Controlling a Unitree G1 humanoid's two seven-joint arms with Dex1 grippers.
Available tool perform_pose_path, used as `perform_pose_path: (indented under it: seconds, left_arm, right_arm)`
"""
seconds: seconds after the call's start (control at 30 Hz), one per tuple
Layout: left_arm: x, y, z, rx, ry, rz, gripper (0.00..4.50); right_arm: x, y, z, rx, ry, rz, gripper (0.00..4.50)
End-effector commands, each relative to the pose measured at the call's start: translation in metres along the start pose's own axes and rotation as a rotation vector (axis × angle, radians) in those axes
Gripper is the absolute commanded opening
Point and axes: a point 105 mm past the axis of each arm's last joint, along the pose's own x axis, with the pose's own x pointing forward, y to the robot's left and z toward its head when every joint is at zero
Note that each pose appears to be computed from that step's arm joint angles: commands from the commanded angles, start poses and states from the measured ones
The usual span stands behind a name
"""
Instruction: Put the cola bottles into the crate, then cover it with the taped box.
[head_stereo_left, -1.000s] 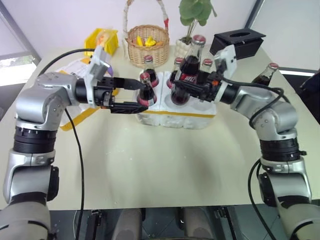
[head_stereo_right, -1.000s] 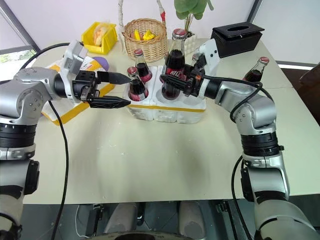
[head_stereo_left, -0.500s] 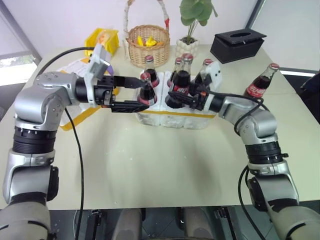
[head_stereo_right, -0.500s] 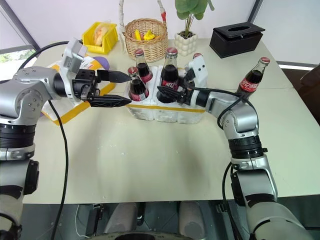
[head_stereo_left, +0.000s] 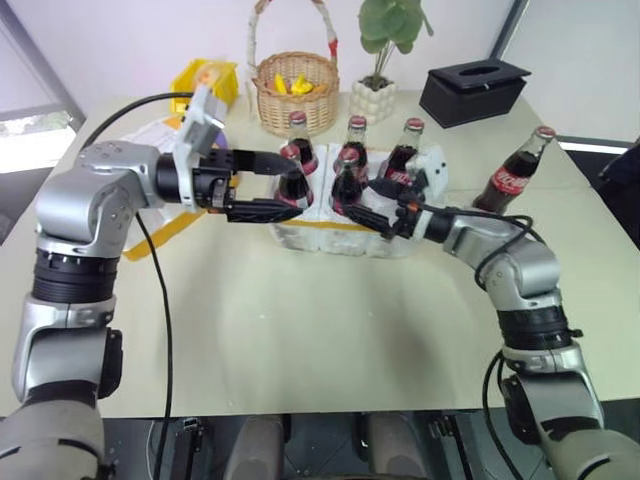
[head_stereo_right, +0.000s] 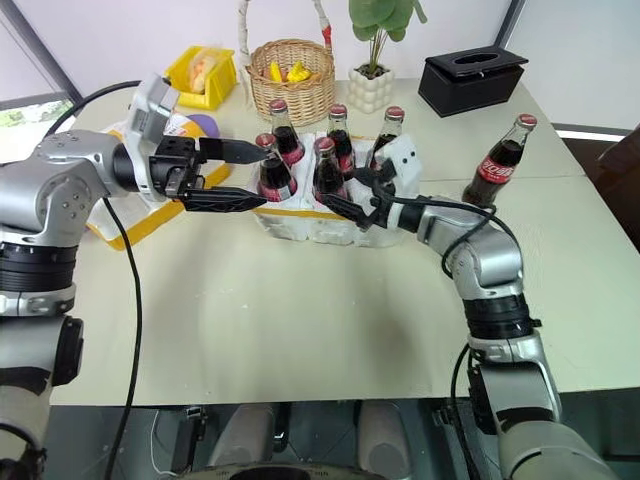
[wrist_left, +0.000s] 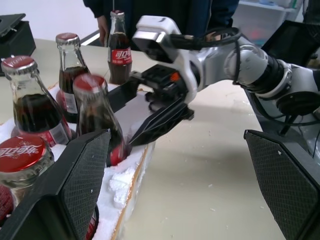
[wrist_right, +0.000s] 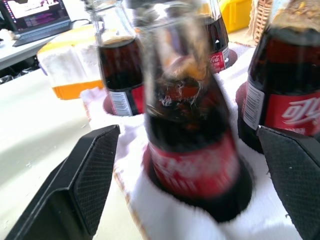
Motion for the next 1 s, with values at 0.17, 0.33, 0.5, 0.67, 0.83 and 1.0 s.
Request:
perform_pose_path:
  seconds: [0.17,0.33,0.5,0.67,0.83,1.0]
  left_arm:
    - [0.007,0.0,0.01,0.044,-0.024,-0.033,4.5]
    - [0.012,0.003,0.008,0.04,-0.029,-0.049,4.5]
    - [0.017,0.006,0.01,0.041,-0.037,-0.065,4.5]
    - [0.023,0.004,0.012,0.044,-0.043,-0.092,4.5]
    - [0.024,0.002,0.014,0.048,-0.043,-0.103,4.5]
    - [0.024,0.0,0.019,0.054,-0.048,-0.099,4.5]
  right_arm:
    - [-0.082,-0.006,0.032,-0.069,-0.075,-0.196,4.47]
    - [-0.139,-0.022,0.024,-0.046,-0.045,-0.424,4.47]
    - [-0.182,-0.035,0.017,-0.017,-0.05,-0.613,4.47]
    - [-0.196,-0.057,0.013,-0.032,-0.064,-0.774,4.47]
    - [-0.187,-0.081,0.011,-0.021,-0.097,-0.819,4.47]
    - [-0.17,-0.101,0.009,-0.032,-0.093,-0.805,4.47]
